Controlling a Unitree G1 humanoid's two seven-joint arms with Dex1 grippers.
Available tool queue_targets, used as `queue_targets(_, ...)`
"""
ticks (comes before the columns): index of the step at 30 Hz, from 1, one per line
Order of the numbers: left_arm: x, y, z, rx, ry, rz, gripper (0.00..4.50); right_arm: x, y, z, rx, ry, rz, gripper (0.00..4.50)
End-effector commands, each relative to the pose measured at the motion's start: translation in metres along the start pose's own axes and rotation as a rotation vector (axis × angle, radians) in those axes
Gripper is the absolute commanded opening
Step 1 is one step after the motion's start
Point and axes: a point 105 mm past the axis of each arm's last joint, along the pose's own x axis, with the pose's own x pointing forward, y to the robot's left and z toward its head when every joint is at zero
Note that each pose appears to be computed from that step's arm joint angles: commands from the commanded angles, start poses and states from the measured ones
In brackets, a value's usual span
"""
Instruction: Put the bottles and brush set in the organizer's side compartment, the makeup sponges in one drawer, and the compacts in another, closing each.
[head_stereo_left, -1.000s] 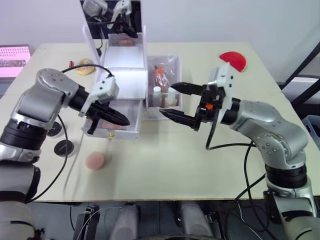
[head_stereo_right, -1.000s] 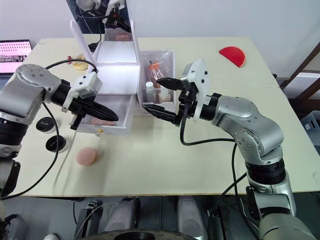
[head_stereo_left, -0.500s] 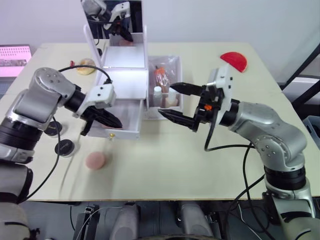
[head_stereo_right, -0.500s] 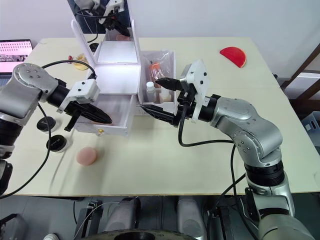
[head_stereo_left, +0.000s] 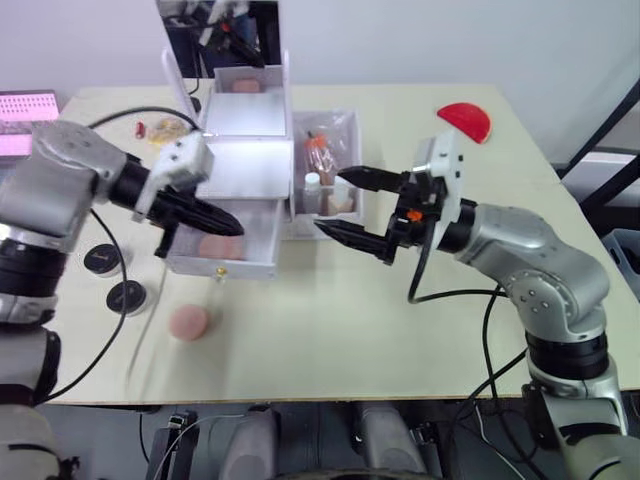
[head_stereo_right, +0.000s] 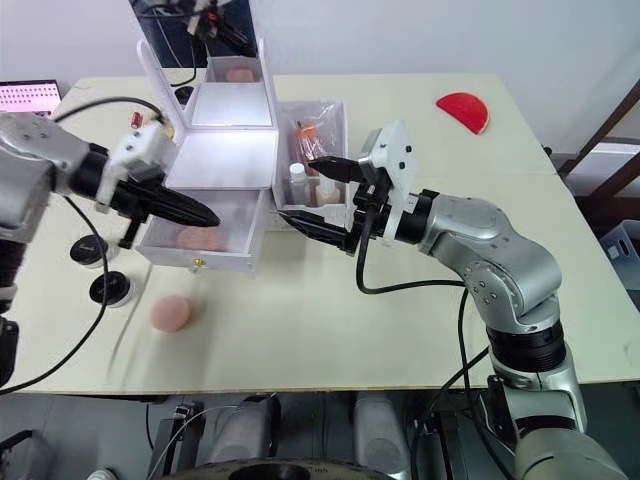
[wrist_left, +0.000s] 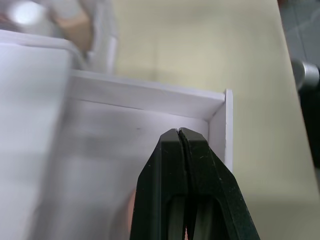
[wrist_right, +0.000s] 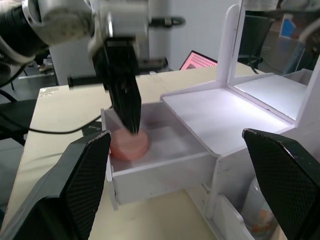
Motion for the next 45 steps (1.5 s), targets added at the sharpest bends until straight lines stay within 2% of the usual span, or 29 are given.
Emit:
queue_targets(1,-0.043,-0.001,0.014,-0.052,-0.14,0.152,0.03,-0.029,-0.011,0.006,-0.025,0.022,-0.064,4.5)
queue_targets(3,-0.072,0.003,-0.003,-0.108,-0.173,0.309,0.03,-0.052,-0.021,-0.005,-0.017,0.1,-0.125,4.5)
queue_targets(9,-0.148,-0.016,-0.078,-0.264,-0.117,0.724,0.03,-0.107,-0.039,-0.028,0.006,0.248,-0.241,4.5)
queue_targets(10,-0.161,-0.024,-0.092,-0.295,-0.103,0.786,0.56,-0.118,-0.042,-0.031,0.007,0.27,-0.263,4.5)
queue_targets(11,-0.169,-0.029,-0.101,-0.311,-0.091,0.822,0.85,-0.124,-0.044,-0.033,0.006,0.283,-0.275,4.5)
queue_targets(15,-0.21,-0.063,-0.147,-0.427,-0.04,1.005,2.9,-0.166,-0.055,-0.055,0.012,0.38,-0.356,4.5)
queue_targets(18,-0.227,-0.088,-0.174,-0.495,-0.008,1.081,4.39,-0.19,-0.06,-0.067,0.026,0.418,-0.393,4.5)
queue_targets(23,-0.23,-0.104,-0.189,-0.52,0.012,1.112,4.46,-0.204,-0.066,-0.074,0.022,0.429,-0.407,4.5)
queue_targets(32,-0.216,-0.098,-0.183,-0.489,-0.005,1.064,4.46,-0.191,-0.066,-0.064,0.007,0.383,-0.367,4.5)
queue_targets(40,-0.179,-0.08,-0.158,-0.417,-0.061,0.963,4.46,-0.164,-0.065,-0.045,-0.048,0.32,-0.329,4.5)
queue_targets(45,-0.133,-0.074,-0.122,-0.358,-0.115,0.797,4.46,-0.131,-0.054,-0.025,-0.066,0.266,-0.228,4.5)
